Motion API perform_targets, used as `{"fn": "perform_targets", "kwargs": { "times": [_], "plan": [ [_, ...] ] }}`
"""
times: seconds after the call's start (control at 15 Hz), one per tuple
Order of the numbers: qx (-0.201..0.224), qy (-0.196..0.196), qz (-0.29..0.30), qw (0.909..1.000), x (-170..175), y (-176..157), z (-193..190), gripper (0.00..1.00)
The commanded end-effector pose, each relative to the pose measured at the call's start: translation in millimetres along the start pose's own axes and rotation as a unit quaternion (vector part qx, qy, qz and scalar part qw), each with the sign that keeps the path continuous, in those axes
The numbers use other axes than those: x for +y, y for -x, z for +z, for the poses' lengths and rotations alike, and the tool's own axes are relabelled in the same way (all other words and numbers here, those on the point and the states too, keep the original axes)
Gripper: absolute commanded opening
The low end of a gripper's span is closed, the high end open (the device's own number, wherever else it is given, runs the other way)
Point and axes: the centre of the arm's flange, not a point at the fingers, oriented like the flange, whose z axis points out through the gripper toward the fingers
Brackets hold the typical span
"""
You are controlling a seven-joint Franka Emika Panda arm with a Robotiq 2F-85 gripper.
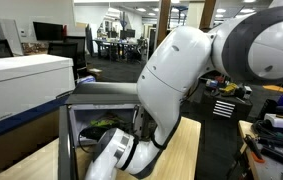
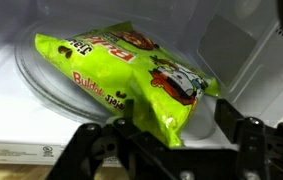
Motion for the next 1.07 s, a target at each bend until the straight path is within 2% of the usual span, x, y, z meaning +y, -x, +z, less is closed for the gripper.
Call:
{"fn": "perform_targets", "kwargs": {
  "times": [0.0,0.2,0.27,0.4,0.53,1.0],
  "plan": [
    [0.001,0.0,-0.006,1.0,8,0,7,0.53],
    [-0.001,0.0,-0.005,1.0,10,0,6,0.3],
    [-0.002,-0.002,-0.005,1.0,10,-1,6,0.16],
    [-0.004,-0.004,-0.005,1.0,10,0,6,0.04],
    [-0.007,-0.006,-0.006,0.9999,6,4,5,0.0],
    [-0.013,-0.019,-0.001,0.9997,-7,19,-13,0.0]
  ]
}}
